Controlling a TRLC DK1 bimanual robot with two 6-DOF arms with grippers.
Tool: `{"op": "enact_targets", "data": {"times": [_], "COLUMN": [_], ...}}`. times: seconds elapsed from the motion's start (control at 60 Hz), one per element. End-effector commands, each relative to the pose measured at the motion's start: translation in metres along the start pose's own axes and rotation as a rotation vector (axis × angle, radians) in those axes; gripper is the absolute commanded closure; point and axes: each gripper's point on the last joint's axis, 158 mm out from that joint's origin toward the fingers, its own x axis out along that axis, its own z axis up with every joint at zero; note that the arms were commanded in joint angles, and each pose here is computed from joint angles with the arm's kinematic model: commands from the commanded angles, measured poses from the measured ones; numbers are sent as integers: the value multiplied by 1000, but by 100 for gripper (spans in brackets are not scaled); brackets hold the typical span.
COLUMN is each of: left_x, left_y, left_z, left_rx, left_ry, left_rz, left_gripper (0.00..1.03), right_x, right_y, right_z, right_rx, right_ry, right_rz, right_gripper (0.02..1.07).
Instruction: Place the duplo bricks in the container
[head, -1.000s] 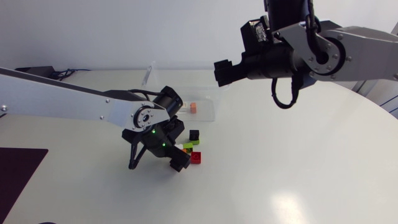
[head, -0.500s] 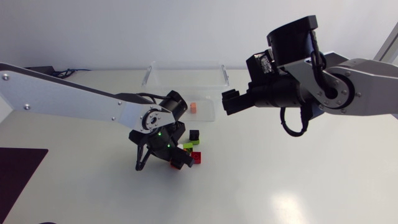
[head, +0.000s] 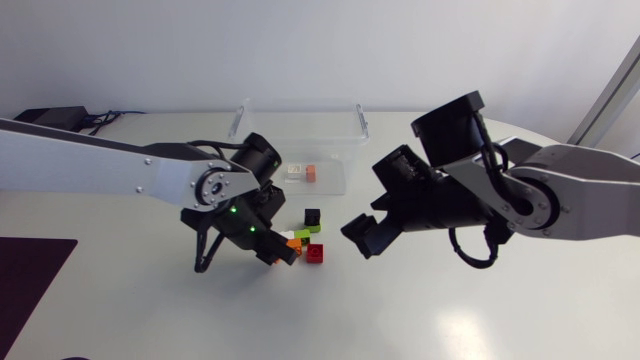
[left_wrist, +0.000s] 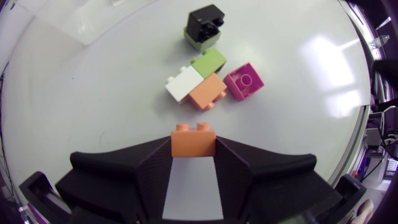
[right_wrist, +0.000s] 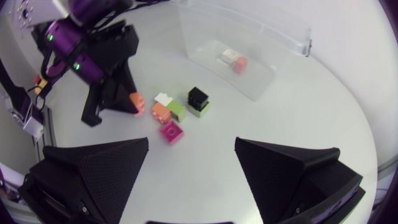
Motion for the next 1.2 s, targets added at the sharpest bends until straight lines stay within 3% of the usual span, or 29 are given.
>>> {"op": "enact_targets", "data": {"times": [0.0, 0.117, 0.35, 0.517, 0.933, 1.183], "left_x": [-13, -27, -55, -83, -155, -170], "left_y": [10, 16, 15, 17, 37, 49], "left_z": [-9, -7, 13, 37, 84, 104], "left_rx": [19, 37, 76, 102, 90, 78], "left_ry": [-11, -47, -143, -237, -452, -511], "left_rz": [10, 17, 27, 41, 53, 58], "left_gripper": [73, 73, 73, 72, 72, 72], "right_x": [12, 27, 63, 82, 117, 130], "right_y": [11, 20, 19, 42, 28, 29], "right_z": [-14, -32, -49, -62, -50, -49], "right_rx": [-73, -189, -286, -404, -498, -547], "right_ry": [23, 114, 218, 283, 362, 403], "right_rz": [49, 88, 158, 307, 345, 348], "right_gripper": [7, 7, 7, 7, 7, 29]}}
